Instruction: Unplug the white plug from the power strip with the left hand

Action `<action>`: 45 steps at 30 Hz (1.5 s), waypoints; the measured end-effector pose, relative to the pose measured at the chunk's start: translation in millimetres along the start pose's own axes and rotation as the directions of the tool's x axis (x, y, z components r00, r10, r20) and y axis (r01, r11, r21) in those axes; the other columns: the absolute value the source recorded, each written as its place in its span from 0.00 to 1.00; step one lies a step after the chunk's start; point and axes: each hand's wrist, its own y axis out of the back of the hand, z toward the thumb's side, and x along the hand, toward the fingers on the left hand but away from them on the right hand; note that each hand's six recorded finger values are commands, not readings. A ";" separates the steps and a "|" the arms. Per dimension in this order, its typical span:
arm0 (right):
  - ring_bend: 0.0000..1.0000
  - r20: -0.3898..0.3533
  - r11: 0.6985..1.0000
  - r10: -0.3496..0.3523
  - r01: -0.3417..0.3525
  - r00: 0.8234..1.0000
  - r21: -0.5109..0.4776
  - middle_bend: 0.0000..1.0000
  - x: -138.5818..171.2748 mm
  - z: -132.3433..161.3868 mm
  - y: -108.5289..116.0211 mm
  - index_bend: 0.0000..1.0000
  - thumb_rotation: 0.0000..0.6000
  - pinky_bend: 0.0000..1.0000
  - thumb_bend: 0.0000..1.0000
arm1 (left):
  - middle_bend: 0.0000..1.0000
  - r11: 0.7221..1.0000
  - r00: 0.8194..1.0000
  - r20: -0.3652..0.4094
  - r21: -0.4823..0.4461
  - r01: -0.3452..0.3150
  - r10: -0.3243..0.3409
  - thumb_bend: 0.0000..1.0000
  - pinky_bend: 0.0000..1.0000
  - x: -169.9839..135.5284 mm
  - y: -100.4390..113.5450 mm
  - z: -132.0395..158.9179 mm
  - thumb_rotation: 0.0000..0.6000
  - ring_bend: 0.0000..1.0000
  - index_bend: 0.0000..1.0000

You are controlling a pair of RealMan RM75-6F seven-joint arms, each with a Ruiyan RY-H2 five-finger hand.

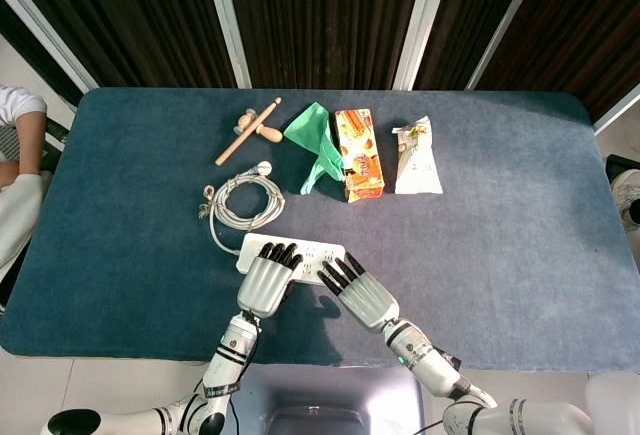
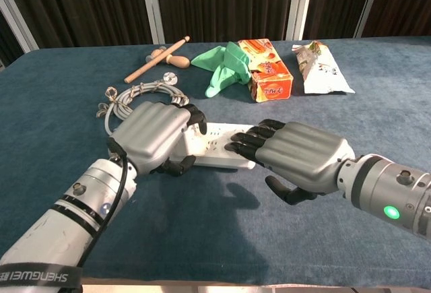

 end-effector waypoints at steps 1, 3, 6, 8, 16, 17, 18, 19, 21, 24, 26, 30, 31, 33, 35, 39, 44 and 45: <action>0.00 0.001 1.000 0.007 -0.007 1.000 0.014 0.01 -1.1 0.9 -0.6 0.00 1.00 0.05 0.90 | 0.55 1.000 1.000 0.000 0.000 0.000 0.000 0.55 0.31 0.0 0.2 -0.2 1.00 0.37 0.39; 0.00 0.003 0.999 0.020 -0.020 1.000 0.028 0.02 -2.4 2.1 -1.8 0.00 1.00 0.05 0.95 | 0.55 1.000 1.000 -0.002 0.001 0.000 0.000 0.55 0.32 0.0 0.6 -1.0 1.00 0.37 0.39; 0.00 0.006 0.999 0.040 -0.040 0.999 0.037 0.03 -4.3 4.7 -3.4 0.00 1.00 0.05 0.98 | 0.55 1.000 1.000 -0.005 0.000 -0.001 0.001 0.56 0.32 0.0 1.1 -2.7 1.00 0.37 0.39; 0.00 0.006 0.998 0.046 -0.047 0.999 0.040 0.03 -5.3 6.6 -3.8 0.00 1.00 0.06 0.98 | 0.55 1.000 1.000 -0.007 -0.001 -0.001 0.001 0.56 0.32 0.1 1.6 -3.7 1.00 0.37 0.39; 0.00 0.009 0.997 0.065 -0.065 0.998 0.044 0.03 -8.2 9.4 -7.1 0.00 1.00 0.06 0.98 | 0.55 1.000 1.000 -0.011 -0.013 -0.008 0.008 0.56 0.32 1.1 4.6 -5.5 1.00 0.37 0.39; 0.00 0.010 0.997 0.068 -0.068 0.998 0.045 0.03 -8.4 9.5 -7.6 0.00 1.00 0.06 0.98 | 0.55 1.000 1.000 -0.012 -0.013 -0.011 0.011 0.56 0.32 1.4 5.1 -5.9 1.00 0.37 0.39; 0.00 0.011 0.996 0.070 -0.071 0.997 0.045 0.03 -8.7 9.7 -7.9 0.00 1.00 0.06 0.98 | 0.55 1.000 1.000 -0.013 -0.013 -0.015 0.015 0.56 0.32 1.8 5.9 -6.4 1.00 0.37 0.39; 0.00 0.013 0.996 0.073 -0.074 0.997 0.044 0.03 -9.0 9.9 -8.3 0.00 1.00 0.06 0.98 | 0.55 1.000 1.000 -0.015 -0.012 -0.018 0.018 0.56 0.32 2.2 6.5 -6.9 1.00 0.37 0.39; 0.00 0.015 0.996 0.079 -0.079 0.997 0.042 0.03 -9.4 9.9 -8.8 0.00 1.00 0.06 0.98 | 0.56 1.000 1.000 -0.015 -0.009 -0.024 0.024 0.56 0.33 3.1 8.1 -7.6 1.00 0.37 0.39; 0.00 0.020 0.995 0.090 -0.091 0.996 0.039 0.03 -10.2 9.8 -9.5 0.00 1.00 0.06 0.98 | 0.56 0.999 0.999 -0.015 -0.001 -0.035 0.035 0.56 0.33 4.4 10.5 -9.5 1.00 0.37 0.40; 0.00 0.022 0.995 0.095 -0.096 0.995 0.037 0.03 -10.8 9.9 -9.1 0.00 1.00 0.06 0.98 | 0.56 0.999 0.999 -0.016 0.001 -0.038 0.038 0.56 0.33 4.7 11.4 -10.8 1.00 0.37 0.40; 0.00 0.025 0.995 0.094 -0.095 0.995 0.041 0.03 -10.8 9.4 -7.9 0.00 1.00 0.06 0.98 | 0.56 0.999 0.998 -0.019 0.003 -0.052 0.052 0.56 0.33 5.4 15.2 -13.4 1.00 0.37 0.40; 0.00 0.026 0.995 0.094 -0.095 0.995 0.042 0.03 -10.6 8.8 -7.9 0.00 1.00 0.06 0.98 | 0.56 0.999 0.998 -0.019 0.003 -0.054 0.054 0.56 0.33 5.6 15.9 -13.7 1.00 0.37 0.40; 0.00 0.030 0.994 0.094 -0.096 0.995 0.044 0.03 -10.4 7.6 -7.8 0.00 1.00 0.06 0.98 | 0.56 0.998 0.998 -0.021 0.000 -0.067 0.067 0.56 0.33 6.3 20.2 -15.5 1.00 0.37 0.40; 0.00 0.041 0.995 0.087 -0.089 0.995 0.044 0.03 -9.2 3.5 -5.6 0.00 1.00 0.06 0.98 | 0.56 0.996 0.996 -0.025 -0.003 -0.089 0.089 0.56 0.33 7.3 27.1 -19.1 1.00 0.37 0.40; 0.00 0.053 0.998 0.058 -0.059 0.997 0.033 0.04 -1.8 -7.1 4.4 0.00 1.00 0.06 0.95 | 0.56 0.991 0.990 -0.041 0.000 -0.137 0.137 0.56 0.33 6.2 47.7 -38.6 1.00 0.37 0.40; 0.00 0.071 1.000 -0.009 0.008 0.997 0.016 0.03 17.4 -29.7 25.9 0.00 1.00 0.06 0.82 | 0.55 0.988 0.984 -0.086 0.031 -0.154 0.156 0.56 0.32 0.0 64.3 -78.9 1.00 0.37 0.40; 0.00 0.076 1.000 -0.022 0.021 0.997 0.012 0.03 21.9 -34.6 30.3 0.00 1.00 0.06 0.81 | 0.55 0.988 0.983 -0.103 0.039 -0.150 0.153 0.55 0.32 -2.1 66.3 -90.7 1.00 0.37 0.40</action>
